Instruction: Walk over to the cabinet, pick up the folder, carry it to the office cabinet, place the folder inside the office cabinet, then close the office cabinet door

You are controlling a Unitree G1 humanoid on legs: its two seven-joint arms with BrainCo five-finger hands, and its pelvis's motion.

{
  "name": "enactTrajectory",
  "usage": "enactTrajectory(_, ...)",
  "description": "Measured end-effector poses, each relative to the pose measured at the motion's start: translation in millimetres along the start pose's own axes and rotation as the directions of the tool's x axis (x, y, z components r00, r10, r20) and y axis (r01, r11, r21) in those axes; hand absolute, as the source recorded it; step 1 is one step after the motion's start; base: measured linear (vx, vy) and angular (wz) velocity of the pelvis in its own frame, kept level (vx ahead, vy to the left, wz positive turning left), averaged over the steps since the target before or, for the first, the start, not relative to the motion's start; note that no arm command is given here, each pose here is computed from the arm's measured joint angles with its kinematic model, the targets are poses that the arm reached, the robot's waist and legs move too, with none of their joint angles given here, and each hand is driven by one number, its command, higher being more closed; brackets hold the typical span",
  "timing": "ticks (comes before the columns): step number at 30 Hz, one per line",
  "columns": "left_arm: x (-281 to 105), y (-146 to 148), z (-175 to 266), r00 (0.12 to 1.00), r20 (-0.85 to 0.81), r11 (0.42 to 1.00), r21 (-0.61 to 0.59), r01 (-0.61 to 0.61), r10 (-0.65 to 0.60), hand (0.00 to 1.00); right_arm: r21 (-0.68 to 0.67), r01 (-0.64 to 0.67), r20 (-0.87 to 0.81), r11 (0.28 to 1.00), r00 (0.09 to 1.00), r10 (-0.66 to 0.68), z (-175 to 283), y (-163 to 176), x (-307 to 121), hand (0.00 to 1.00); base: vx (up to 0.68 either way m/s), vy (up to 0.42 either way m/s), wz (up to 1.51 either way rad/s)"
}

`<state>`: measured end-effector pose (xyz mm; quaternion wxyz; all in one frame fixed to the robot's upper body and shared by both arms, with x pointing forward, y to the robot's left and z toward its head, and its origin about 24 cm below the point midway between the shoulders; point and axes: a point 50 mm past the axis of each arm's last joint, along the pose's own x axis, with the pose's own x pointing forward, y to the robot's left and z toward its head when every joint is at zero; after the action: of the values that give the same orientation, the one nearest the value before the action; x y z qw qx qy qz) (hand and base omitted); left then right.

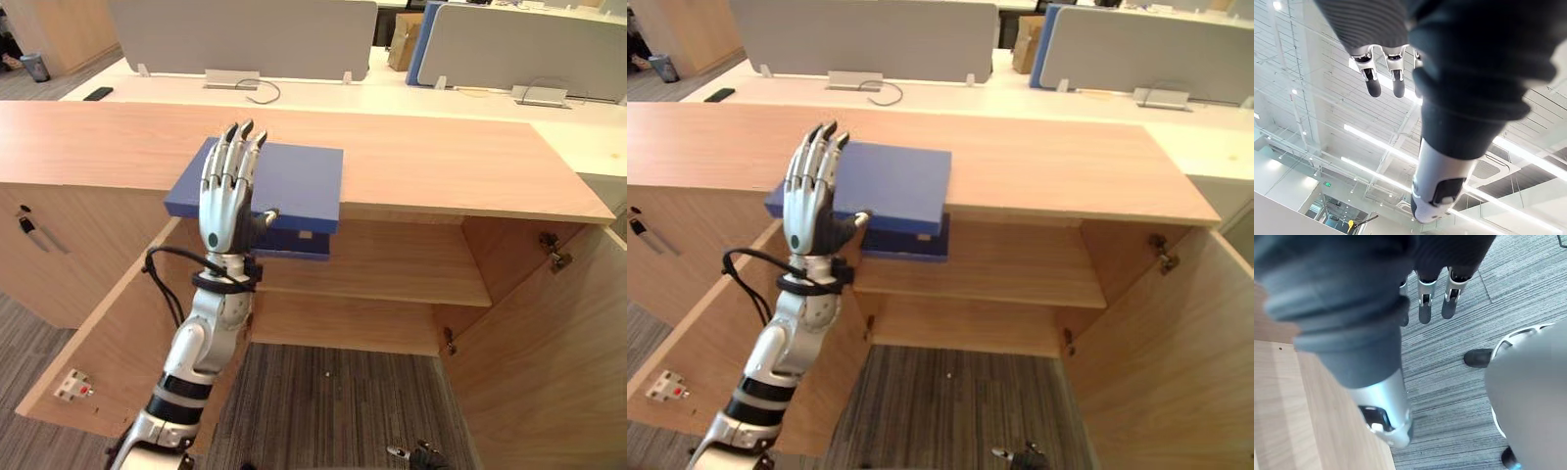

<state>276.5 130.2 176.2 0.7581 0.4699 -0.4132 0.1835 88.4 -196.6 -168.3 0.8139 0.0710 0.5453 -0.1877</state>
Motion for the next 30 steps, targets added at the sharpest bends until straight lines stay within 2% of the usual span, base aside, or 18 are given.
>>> enactTrajectory(6, 1, -1, -5, 0.999, 0.023, 0.999, 0.039, 0.032, -0.033, 0.0, 0.018, 0.006, 0.004, 1.0, 1.0, -0.006, 1, -1, 0, 0.0, -0.01, 0.004, -0.02)
enactTrajectory(9, -7, -10, -21, 0.993, 0.003, 0.989, 0.091, 0.119, -0.119, 0.0, 0.022, 0.005, 0.017, 1.0, 1.0, -0.006, 4, -1, 0, 0.0, -0.04, 0.012, -0.05)
enactTrajectory(18, -31, -14, -32, 0.978, -0.06, 0.974, 0.103, 0.203, -0.197, 0.0, 0.024, 0.004, 0.048, 1.0, 0.999, -0.005, 10, -2, 0, 0.0, -0.02, 0.009, -0.01)
enactTrajectory(30, -37, -7, -44, 0.98, -0.114, 0.977, 0.12, 0.176, -0.162, 0.0, 0.016, -0.001, 0.053, 1.0, 0.999, 0.0, 12, 0, 0, 0.0, -0.01, 0.006, 0.0)
